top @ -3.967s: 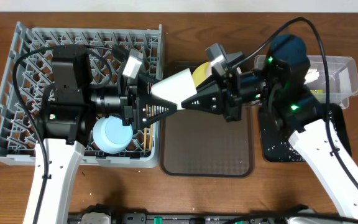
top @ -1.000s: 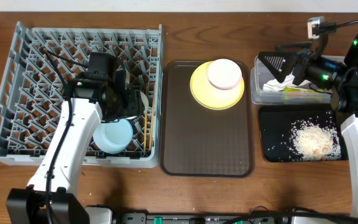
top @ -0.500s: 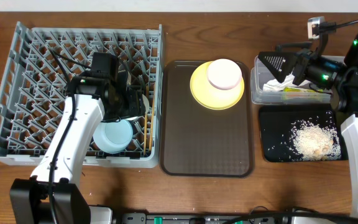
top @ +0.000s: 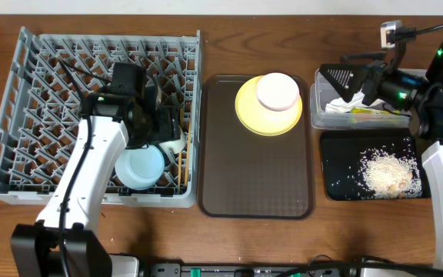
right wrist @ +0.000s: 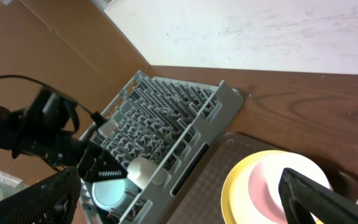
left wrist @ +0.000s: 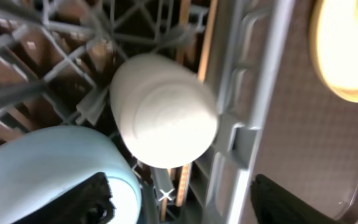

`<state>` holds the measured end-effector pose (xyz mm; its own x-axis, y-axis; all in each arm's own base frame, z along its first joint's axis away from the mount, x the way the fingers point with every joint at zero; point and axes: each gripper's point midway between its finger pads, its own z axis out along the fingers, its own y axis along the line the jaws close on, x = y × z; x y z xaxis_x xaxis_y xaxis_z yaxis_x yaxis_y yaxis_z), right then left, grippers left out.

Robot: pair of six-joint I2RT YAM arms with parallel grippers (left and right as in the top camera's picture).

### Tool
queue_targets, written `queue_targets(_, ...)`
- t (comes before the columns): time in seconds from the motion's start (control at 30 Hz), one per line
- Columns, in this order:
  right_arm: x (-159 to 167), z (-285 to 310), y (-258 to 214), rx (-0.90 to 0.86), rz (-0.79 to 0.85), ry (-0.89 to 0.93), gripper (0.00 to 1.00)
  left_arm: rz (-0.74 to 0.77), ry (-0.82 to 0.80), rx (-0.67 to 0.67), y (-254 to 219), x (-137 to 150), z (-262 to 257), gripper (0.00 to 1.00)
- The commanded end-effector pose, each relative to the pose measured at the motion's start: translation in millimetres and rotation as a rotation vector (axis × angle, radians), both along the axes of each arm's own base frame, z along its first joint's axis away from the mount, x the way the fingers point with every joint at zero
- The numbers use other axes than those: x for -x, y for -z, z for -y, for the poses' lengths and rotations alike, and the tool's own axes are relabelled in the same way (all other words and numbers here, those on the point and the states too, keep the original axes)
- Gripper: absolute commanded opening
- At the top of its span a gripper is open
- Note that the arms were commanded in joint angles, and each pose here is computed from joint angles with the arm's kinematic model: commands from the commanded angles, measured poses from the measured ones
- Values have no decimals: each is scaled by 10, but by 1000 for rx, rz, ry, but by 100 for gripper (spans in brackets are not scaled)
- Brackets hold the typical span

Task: Sort waste into correct bins and load items into the dishwasher
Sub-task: 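Lower the white cup into the rack and open the left gripper, then reach the left gripper to the pink bowl on the yellow plate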

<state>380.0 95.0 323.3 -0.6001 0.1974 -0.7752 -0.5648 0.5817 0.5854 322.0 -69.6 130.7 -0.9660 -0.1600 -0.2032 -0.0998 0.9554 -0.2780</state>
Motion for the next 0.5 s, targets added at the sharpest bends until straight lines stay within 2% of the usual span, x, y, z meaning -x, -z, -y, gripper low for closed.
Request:
queue_targets(0.0,1,2,2,9,12,-4,99,116,-14,8,-473,-140,6,70)
queue_targets(0.13,1,2,2,9,12,-4,99,182,-21,34,-1037,-236,74,66)
queue_targets(0.27,2,2,1,9,12,-4,99,288,46,57,-1542,-347,339,66)
queue_targets(0.37,2,2,1,9,12,-4,99,343,134,78,-1720,-419,699,66)
queue_targets(0.47,2,0,2,9,12,-4,99,361,225,93,-1648,-492,1090,66)
